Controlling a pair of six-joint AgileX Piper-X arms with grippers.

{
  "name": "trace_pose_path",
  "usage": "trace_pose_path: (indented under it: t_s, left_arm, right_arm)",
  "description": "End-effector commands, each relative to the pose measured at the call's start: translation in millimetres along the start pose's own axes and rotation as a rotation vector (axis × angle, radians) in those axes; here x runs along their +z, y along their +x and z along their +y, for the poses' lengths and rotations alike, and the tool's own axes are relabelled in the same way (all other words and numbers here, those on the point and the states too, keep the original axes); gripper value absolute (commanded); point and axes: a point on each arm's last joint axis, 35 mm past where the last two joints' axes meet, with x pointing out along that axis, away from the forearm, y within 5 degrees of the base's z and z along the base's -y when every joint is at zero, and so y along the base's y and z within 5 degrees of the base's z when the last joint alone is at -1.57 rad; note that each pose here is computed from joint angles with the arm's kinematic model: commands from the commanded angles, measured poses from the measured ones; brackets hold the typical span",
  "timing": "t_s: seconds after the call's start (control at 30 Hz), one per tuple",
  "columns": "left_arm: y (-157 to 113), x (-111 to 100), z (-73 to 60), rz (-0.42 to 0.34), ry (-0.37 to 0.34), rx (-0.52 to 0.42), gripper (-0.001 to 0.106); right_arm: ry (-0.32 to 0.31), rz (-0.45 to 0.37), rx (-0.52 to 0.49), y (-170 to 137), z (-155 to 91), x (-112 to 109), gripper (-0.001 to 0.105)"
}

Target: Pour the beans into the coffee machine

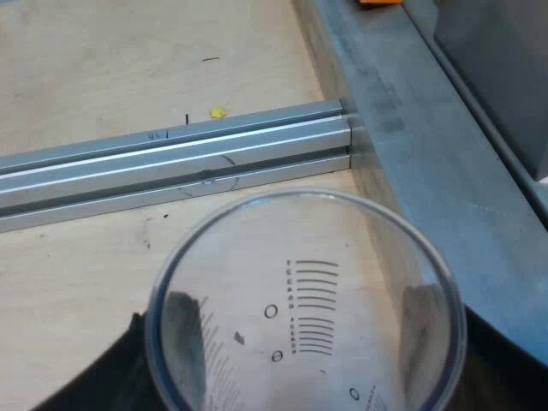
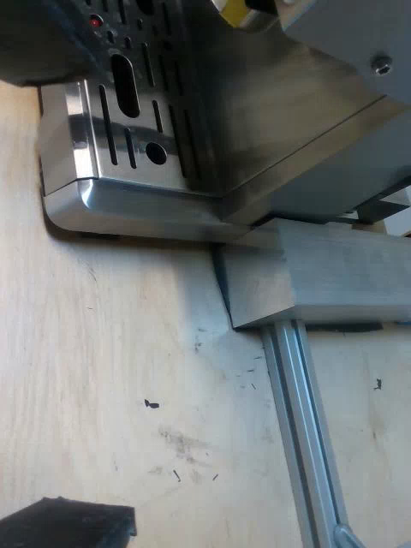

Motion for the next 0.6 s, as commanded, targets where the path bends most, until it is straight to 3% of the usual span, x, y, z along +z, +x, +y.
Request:
trace_pose_path:
  t_s: [0.03, 0.27, 0.37, 0.43, 0.6]
  left_arm:
    - [-0.3, 3.9, -0.1, -0.024, 0.003, -0.013, 0.031]
    - [-0.3, 2.4, -0.1, -0.010, -0.001, -0.013, 0.032]
    - [-0.3, 0.4, 0.0, 0.006, -0.006, -0.013, 0.036]
    - [-0.3, -1.1, 0.0, 0.020, -0.011, -0.013, 0.045]
    - [-0.3, -1.2, 0.0, 0.021, -0.011, -0.013, 0.049]
  right_arm:
    - [-0.001, -0.018, 0.009, -3.8, 0.6, 3.9, 0.104]
    - [-0.001, -0.018, 0.009, -3.8, 0.6, 3.9, 0.104]
    - [-0.001, -0.018, 0.009, -3.8, 0.6, 3.9, 0.104]
    - [-0.001, -0.018, 0.009, -3.8, 0.6, 3.9, 0.104]
    - [-0.001, -0.018, 0.011, -3.8, 0.7, 3.9, 0.104]
